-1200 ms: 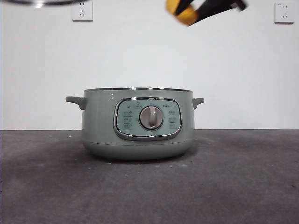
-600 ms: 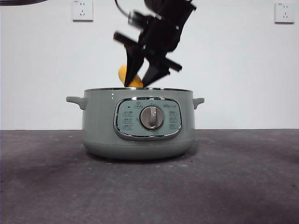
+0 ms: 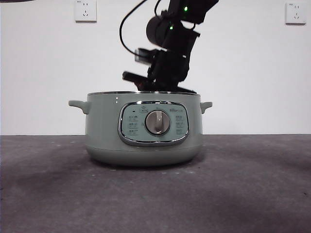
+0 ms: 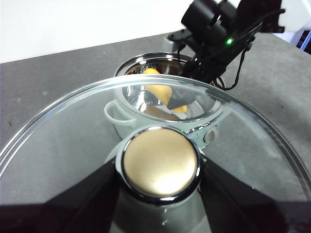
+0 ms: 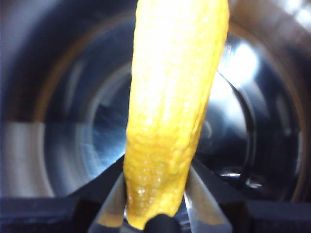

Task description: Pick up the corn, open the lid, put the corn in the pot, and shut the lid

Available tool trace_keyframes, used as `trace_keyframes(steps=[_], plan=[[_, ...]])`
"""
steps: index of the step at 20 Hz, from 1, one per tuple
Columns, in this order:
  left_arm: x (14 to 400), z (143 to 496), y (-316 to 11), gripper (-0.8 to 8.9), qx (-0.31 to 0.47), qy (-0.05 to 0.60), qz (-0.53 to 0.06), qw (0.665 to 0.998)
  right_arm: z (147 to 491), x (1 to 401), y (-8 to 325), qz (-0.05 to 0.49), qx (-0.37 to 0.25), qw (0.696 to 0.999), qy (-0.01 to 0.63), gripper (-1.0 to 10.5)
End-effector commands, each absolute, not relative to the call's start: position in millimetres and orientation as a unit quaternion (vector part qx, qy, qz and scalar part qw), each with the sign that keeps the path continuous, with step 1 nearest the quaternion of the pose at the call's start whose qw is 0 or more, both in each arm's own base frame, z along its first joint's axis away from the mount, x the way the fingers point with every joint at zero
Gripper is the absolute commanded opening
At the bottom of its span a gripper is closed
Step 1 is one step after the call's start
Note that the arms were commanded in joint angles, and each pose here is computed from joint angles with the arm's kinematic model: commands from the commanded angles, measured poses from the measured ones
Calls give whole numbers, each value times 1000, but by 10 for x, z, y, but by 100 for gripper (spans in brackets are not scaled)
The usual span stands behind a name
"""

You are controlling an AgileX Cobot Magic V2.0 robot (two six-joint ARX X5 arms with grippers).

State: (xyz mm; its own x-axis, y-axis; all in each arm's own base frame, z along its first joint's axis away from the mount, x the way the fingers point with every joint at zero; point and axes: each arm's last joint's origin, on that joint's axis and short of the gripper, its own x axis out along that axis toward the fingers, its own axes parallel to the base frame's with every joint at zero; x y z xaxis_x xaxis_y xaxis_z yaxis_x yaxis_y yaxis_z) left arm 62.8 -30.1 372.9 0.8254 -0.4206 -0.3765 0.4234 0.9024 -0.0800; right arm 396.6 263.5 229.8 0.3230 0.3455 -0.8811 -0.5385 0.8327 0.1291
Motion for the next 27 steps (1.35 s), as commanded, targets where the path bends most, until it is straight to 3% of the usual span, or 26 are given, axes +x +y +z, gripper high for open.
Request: trace_keyframes(steps=[1,5,9,14,15,17,20,23,27], plan=[[598,3817,-287,-8,-5,161,-223,961,2146,3982,2671,272,-93,797,531,-13],[595,3807,-286,-8,-3,166,-222,961,2122,3971,2669,267,-98,793,538,-12],[595,3809,-286,-8,-4,166,-222,961,2097,3848,2750,269,-178,777,540,-12],[589,3789,-283,-8,-1,176,-221,959,2099,3810,2809,275,-188,777,535,7],[589,3788,-283,-8,-1,177,-221,959,2096,3803,2809,278,-193,774,536,63],[589,3789,-283,-8,-1,176,-221,959,2093,3794,2806,278,-196,771,539,294],[589,3789,-283,-8,-1,176,-221,959,2111,3792,2827,280,-195,774,534,389],[590,3789,-283,-8,-1,176,-221,959,2339,3808,2843,282,-191,782,522,389],[629,3800,-301,-8,2,173,-222,960,3111,3743,2789,279,-187,806,487,383]])
